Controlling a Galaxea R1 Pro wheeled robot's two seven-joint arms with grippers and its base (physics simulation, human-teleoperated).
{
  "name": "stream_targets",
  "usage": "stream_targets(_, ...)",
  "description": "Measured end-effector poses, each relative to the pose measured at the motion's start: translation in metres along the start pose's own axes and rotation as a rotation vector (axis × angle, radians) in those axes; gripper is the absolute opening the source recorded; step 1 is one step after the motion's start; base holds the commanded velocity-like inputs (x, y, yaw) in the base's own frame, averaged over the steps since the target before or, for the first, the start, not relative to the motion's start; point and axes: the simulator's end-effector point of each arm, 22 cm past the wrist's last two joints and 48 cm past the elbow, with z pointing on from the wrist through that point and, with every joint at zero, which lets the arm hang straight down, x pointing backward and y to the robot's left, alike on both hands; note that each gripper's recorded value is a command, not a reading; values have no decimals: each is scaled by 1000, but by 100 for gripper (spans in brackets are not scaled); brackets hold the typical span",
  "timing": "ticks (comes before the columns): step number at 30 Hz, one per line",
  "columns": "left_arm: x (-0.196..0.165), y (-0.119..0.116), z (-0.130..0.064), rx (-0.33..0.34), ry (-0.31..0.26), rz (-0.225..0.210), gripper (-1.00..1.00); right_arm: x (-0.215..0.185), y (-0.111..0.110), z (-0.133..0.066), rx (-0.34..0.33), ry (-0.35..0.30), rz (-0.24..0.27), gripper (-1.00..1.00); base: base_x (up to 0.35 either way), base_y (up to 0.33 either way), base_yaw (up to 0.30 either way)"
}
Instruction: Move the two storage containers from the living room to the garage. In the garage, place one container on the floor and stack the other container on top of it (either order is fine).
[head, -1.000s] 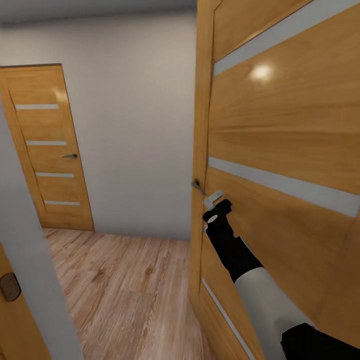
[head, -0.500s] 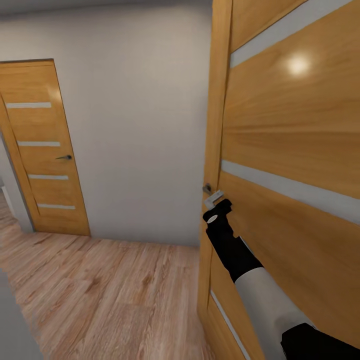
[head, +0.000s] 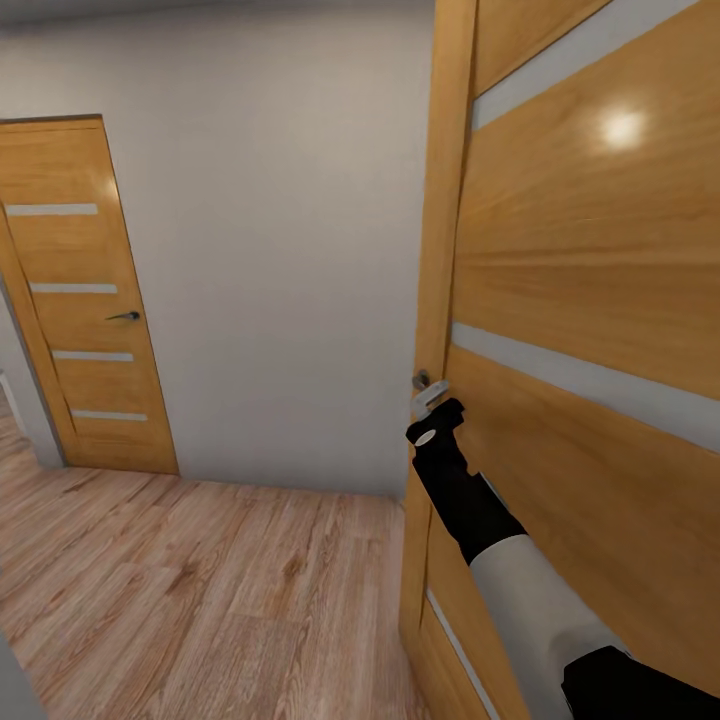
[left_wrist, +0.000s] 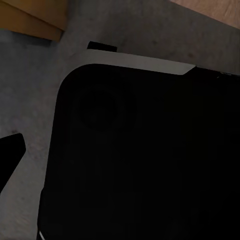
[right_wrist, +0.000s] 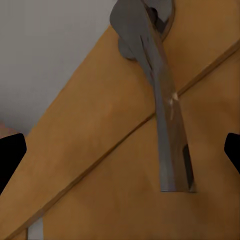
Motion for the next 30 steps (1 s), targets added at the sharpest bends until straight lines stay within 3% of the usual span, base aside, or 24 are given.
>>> stream_targets(15, 0, 1, 0, -1, 0, 0, 100, 0, 0, 0, 0, 2, 0, 100, 0, 0, 0)
stream_targets(21, 0, 1, 0, -1, 0, 0, 100, 15, -8, 5, 3, 36, 48, 100, 0, 0, 0)
stream_targets(30, 0, 1, 0, -1, 0, 0, 100, 24, -12, 8, 6, 56, 66, 100, 0, 0, 0)
